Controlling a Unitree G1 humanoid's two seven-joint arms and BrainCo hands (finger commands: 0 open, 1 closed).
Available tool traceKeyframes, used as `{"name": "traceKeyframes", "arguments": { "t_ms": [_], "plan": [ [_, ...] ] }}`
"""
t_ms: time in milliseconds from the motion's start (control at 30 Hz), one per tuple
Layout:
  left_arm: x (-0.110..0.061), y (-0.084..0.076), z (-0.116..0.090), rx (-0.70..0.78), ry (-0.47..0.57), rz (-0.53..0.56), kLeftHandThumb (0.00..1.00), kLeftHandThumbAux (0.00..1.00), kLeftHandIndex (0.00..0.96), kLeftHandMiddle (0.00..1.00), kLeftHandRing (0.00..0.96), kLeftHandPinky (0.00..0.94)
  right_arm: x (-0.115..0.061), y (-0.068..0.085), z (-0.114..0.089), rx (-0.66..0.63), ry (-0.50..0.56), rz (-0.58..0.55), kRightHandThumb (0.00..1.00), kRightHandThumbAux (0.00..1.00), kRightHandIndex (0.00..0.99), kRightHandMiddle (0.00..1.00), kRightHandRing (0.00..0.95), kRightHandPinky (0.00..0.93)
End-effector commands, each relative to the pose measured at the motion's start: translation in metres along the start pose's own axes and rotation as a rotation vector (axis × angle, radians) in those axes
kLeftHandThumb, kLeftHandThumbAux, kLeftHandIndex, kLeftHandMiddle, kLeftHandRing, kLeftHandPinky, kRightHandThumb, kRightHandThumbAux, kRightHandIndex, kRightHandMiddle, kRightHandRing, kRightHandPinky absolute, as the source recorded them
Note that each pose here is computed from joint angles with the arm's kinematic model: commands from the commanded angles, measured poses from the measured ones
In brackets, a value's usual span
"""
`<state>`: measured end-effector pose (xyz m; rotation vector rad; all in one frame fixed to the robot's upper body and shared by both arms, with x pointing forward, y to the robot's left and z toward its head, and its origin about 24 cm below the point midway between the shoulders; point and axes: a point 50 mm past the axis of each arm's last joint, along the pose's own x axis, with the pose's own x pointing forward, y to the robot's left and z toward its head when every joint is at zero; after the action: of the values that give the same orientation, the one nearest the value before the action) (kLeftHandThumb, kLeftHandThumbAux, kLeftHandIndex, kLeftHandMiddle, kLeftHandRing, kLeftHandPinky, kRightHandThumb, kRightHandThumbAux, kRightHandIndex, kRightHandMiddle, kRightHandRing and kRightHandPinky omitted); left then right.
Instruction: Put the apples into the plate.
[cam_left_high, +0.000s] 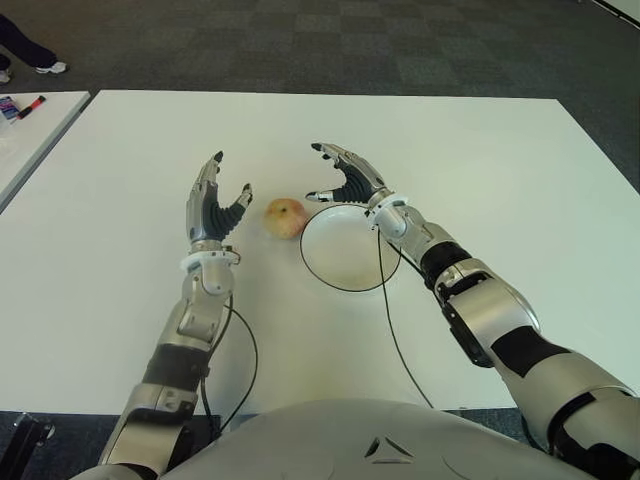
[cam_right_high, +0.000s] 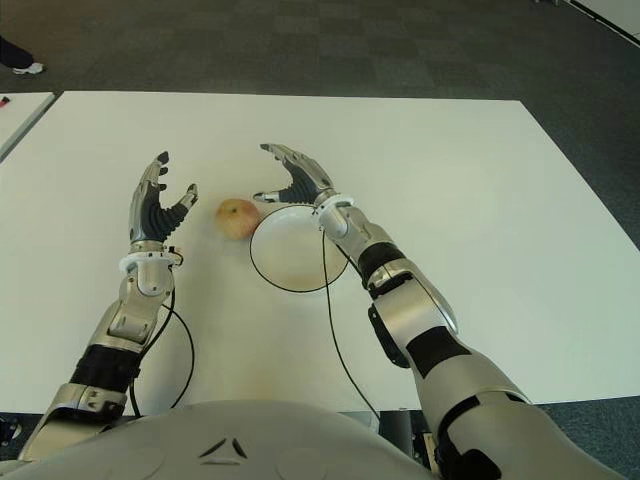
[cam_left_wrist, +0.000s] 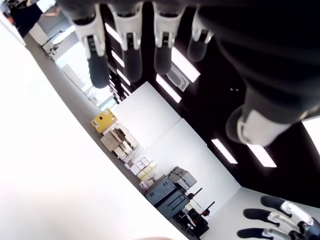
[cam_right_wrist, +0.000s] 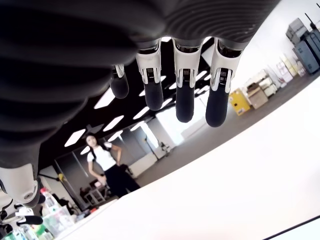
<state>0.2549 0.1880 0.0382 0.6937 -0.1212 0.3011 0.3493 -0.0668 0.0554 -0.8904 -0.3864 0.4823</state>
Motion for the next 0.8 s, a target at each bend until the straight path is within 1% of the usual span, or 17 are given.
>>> {"name": "traceKeyframes", "arguments": {
  "t_ms": [33, 300, 500, 700, 800],
  "plan": [
    [-0.0040, 0.0026, -0.0006, -0.029, 0.035, -0.010, 0.412, 0.559, 0.028, 0.119, 0.152, 0.213, 0.0050, -0.0021, 0.0052, 0.007, -0.023, 0.011, 0.461, 0.527, 0.065, 0.131, 0.174, 0.263],
    [-0.0061, 0.0049, 0.0011, -0.077, 0.062, -0.004, 0.443, 0.560, 0.030, 0.119, 0.154, 0.221, 0.0061, -0.0036, 0.0064, 0.008, -0.033, 0.018, 0.458, 0.521, 0.055, 0.130, 0.168, 0.255],
    [-0.0071, 0.0057, -0.0019, -0.092, 0.076, -0.007, 0.466, 0.553, 0.032, 0.130, 0.167, 0.234, 0.0075, -0.0040, 0.0082, 0.003, -0.043, 0.031, 0.463, 0.519, 0.054, 0.134, 0.176, 0.271],
    [-0.0089, 0.0061, -0.0044, -0.094, 0.084, -0.020, 0.479, 0.542, 0.031, 0.123, 0.158, 0.213, 0.0093, -0.0025, 0.0115, 0.007, -0.055, 0.054, 0.460, 0.520, 0.053, 0.129, 0.172, 0.260],
    [-0.0113, 0.0067, -0.0062, -0.083, 0.083, -0.034, 0.472, 0.528, 0.025, 0.101, 0.135, 0.190, 0.0098, 0.0002, 0.0132, 0.017, -0.058, 0.075, 0.464, 0.526, 0.057, 0.128, 0.172, 0.263]
  ]
}}
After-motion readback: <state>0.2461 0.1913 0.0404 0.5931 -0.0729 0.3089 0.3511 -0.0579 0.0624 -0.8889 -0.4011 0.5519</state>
